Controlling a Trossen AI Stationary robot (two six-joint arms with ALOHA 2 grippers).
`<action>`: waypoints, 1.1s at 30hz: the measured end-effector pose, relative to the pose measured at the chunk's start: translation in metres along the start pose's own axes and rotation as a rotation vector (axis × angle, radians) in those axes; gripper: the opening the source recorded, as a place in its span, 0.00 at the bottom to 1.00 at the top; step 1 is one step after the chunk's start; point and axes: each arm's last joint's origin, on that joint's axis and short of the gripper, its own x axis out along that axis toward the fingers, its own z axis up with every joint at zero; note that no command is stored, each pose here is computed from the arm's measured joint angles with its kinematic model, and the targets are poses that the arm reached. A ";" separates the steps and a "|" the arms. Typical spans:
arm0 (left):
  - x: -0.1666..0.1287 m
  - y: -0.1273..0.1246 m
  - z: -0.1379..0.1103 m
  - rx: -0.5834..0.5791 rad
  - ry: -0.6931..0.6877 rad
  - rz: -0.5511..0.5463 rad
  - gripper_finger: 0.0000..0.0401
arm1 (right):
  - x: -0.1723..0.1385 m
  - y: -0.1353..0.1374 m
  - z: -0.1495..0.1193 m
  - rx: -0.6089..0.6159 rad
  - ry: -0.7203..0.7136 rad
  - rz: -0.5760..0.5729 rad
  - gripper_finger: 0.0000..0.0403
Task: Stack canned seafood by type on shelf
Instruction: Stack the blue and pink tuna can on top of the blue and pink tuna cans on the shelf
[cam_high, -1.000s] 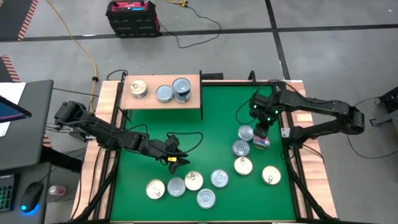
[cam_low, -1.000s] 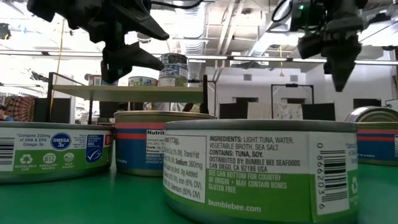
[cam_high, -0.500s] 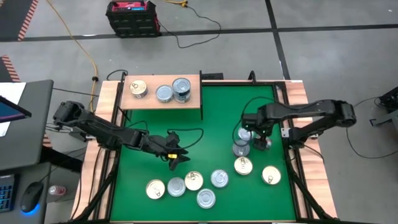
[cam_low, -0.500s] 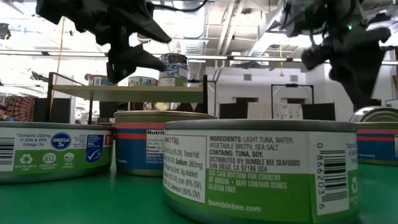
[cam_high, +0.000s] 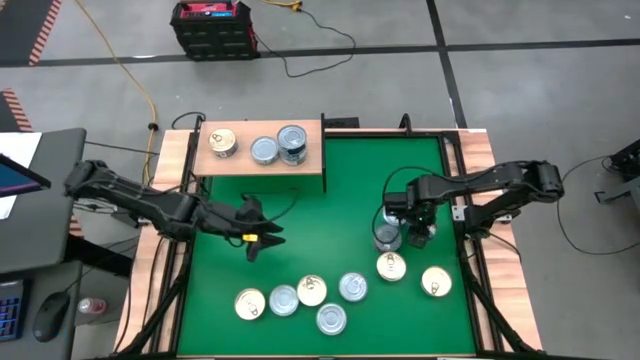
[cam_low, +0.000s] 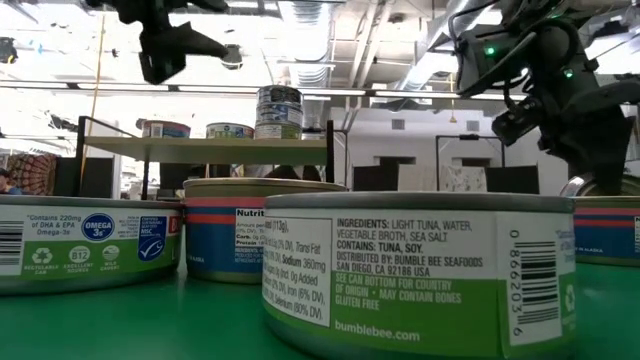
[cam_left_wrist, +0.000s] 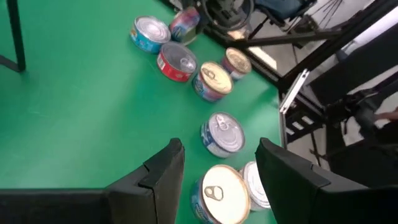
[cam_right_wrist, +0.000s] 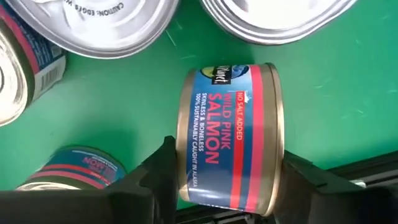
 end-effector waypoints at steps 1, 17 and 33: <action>-0.003 0.000 0.001 -0.001 -0.008 0.001 0.47 | 0.000 0.000 0.000 -0.005 -0.004 0.006 0.52; 0.030 -0.005 -0.002 0.145 -0.101 0.014 0.64 | -0.076 0.031 0.006 -0.111 -0.325 0.152 0.52; 0.107 -0.012 0.021 0.370 -0.036 -0.006 0.74 | -0.117 0.097 0.060 -0.300 -0.773 0.350 0.53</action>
